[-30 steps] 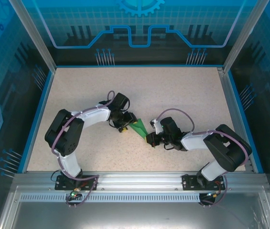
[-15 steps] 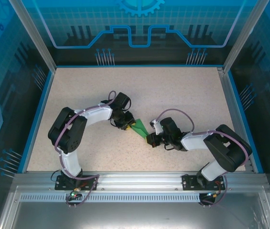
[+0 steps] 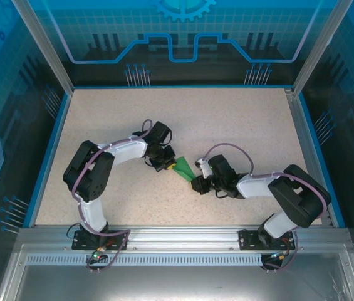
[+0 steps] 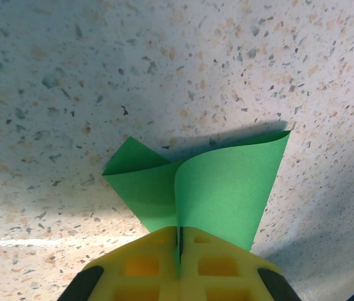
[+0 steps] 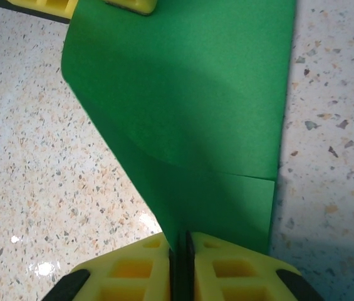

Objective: Fold a paper plane with a square sheet of paper (pick it up from the middle)
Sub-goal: Fold the wing for the fifth time at the center of the table.

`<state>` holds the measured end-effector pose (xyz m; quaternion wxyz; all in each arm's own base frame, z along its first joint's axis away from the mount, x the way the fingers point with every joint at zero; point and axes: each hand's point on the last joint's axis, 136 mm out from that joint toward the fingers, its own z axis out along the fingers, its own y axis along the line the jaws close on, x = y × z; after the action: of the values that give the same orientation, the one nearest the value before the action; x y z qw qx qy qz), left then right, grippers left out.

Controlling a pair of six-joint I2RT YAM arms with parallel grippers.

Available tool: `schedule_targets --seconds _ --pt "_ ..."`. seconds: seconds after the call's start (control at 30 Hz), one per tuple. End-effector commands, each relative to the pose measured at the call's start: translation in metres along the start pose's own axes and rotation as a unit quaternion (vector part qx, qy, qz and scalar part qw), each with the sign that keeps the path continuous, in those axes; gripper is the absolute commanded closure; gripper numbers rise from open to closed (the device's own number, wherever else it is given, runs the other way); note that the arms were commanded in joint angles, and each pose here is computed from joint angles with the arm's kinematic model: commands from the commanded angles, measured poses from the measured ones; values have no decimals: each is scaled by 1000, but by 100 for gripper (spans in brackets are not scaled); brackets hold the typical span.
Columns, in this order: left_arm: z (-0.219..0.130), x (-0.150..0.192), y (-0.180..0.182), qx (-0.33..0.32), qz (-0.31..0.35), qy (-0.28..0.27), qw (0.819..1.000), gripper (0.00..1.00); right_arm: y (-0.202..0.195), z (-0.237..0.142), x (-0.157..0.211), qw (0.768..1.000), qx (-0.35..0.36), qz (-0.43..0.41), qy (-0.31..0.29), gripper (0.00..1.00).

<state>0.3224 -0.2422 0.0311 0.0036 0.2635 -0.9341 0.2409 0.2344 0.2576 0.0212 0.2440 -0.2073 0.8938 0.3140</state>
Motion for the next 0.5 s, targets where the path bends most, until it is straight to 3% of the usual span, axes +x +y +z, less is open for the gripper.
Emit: schedule_targets --seconds 0.0,0.2,0.47 --pt "-1 -1 3 -10 -5 6 1000 100 6 -5 -5 1000 5 -26 -1 83" --pt "-3 -3 1 -5 -5 7 1000 100 11 -11 -8 997 8 -71 -12 71" --pt "-8 -5 -4 2 -1 7 1000 100 9 -19 -6 985 60 -162 -20 64"
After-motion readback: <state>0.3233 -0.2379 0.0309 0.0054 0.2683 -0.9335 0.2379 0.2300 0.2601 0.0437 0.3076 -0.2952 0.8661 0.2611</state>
